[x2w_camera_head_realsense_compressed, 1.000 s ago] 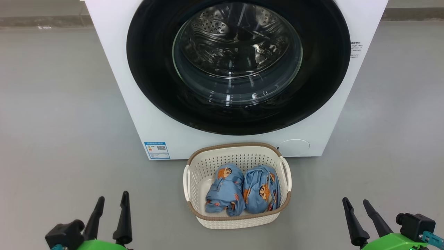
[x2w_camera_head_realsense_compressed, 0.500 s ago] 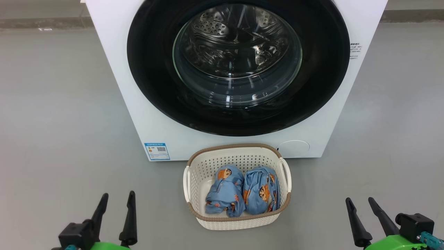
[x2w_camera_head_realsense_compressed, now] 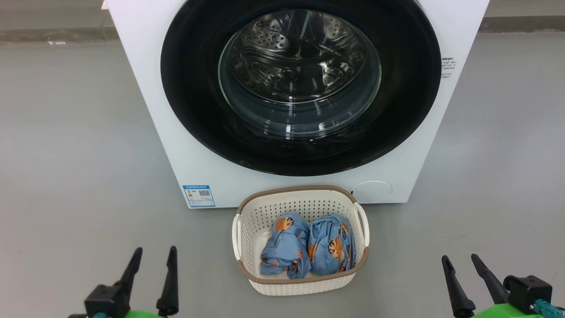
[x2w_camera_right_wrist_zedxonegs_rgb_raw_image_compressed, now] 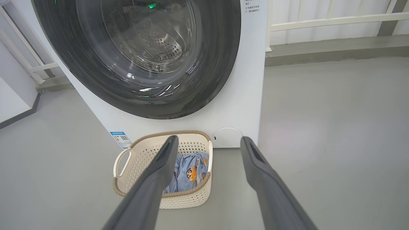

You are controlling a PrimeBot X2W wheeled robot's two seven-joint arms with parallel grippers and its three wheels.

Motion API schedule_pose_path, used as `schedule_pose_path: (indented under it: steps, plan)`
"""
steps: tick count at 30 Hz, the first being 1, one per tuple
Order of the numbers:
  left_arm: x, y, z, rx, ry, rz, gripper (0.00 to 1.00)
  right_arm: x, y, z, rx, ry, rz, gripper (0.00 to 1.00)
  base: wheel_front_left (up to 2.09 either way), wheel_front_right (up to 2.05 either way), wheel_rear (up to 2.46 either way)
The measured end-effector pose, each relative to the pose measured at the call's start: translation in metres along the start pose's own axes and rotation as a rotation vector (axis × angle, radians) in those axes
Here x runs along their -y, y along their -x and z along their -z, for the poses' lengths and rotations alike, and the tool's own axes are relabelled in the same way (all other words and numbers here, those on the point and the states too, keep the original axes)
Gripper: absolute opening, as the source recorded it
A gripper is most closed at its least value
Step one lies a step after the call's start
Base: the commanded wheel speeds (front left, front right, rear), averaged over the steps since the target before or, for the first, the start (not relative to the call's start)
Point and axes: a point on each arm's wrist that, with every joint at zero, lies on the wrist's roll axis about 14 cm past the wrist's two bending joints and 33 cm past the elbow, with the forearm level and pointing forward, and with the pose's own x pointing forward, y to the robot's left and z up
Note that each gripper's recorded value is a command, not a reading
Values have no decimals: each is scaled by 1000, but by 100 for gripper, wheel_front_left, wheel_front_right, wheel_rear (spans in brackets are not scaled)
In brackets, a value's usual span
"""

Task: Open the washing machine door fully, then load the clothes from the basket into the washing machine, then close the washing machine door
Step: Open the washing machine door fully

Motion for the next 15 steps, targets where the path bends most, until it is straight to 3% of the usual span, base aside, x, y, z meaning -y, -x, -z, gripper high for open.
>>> schedule_pose_path:
  steps: [8, 15]
  plan:
    - [5, 0, 4, -15, -47, 27, 100, 1, 2, 3, -6, -3, 6, 100, 22, 22, -43]
    - [5, 0, 5, -20, -56, 29, 100, 1, 1, 3, -6, -8, 10, 100, 78, 78, -155]
